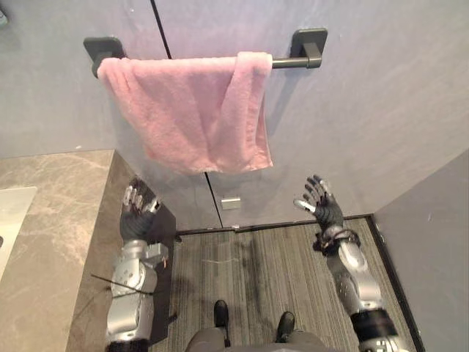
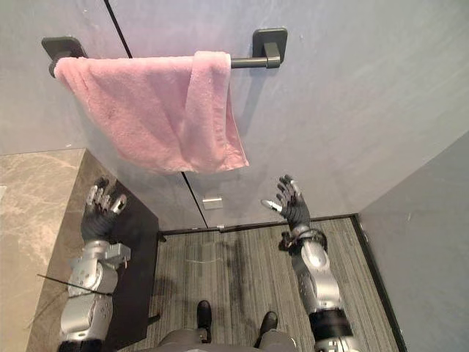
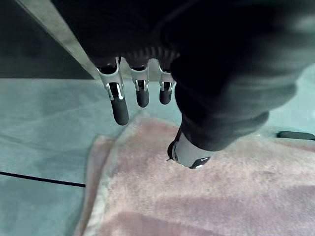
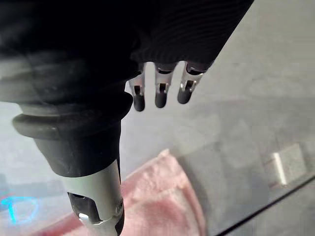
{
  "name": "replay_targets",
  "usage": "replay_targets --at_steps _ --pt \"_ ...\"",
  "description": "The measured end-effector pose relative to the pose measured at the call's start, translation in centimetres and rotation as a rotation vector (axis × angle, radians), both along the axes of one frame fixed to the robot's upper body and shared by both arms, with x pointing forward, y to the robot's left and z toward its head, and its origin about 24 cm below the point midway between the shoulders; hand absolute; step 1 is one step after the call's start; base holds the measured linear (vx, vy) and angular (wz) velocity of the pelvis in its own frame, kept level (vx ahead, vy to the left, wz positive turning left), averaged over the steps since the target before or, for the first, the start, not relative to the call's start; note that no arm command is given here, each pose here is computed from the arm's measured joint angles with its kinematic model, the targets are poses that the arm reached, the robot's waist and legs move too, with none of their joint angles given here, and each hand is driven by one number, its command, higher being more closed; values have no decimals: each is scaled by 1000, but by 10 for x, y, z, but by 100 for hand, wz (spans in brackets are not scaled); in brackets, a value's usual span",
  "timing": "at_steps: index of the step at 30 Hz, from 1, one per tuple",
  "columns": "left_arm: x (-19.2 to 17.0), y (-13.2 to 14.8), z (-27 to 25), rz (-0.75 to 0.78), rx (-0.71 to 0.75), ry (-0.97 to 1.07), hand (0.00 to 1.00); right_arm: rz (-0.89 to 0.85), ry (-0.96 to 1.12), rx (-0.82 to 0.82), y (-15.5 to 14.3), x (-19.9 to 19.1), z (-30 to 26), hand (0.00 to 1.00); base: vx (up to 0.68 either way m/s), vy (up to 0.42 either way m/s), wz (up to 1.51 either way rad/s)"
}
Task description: Organize washtable
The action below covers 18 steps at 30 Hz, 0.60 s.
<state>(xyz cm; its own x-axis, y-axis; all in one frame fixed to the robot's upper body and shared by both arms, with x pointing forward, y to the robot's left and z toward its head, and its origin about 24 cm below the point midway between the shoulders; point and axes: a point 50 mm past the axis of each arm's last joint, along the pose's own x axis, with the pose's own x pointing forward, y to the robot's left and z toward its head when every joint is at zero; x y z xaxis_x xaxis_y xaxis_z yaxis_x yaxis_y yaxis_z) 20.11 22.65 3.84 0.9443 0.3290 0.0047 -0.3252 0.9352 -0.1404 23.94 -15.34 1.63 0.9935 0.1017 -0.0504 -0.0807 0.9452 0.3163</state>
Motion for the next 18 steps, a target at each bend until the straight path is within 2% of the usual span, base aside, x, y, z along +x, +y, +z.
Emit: replay_targets --at_steps 3,6,9,12,18 --pt "-12 0 1 14 -3 -4 0 105 -8 65 18 -19 0 0 0 0 0" --pt "-20 2 14 7 4 -55 0 307 -62 204 54 -31 13 0 -21 10 -2" --pt "-21 7 40 -36 -35 -219 0 600 -179 329 104 -36 44 0 -25 9 0" --pt "-18 8 63 -105 -65 -350 0 761 -250 362 131 -35 64 0 -2 3 1" --pt "-2 10 98 -257 -96 -528 0 925 -364 366 168 -20 98 0 8 6 4"
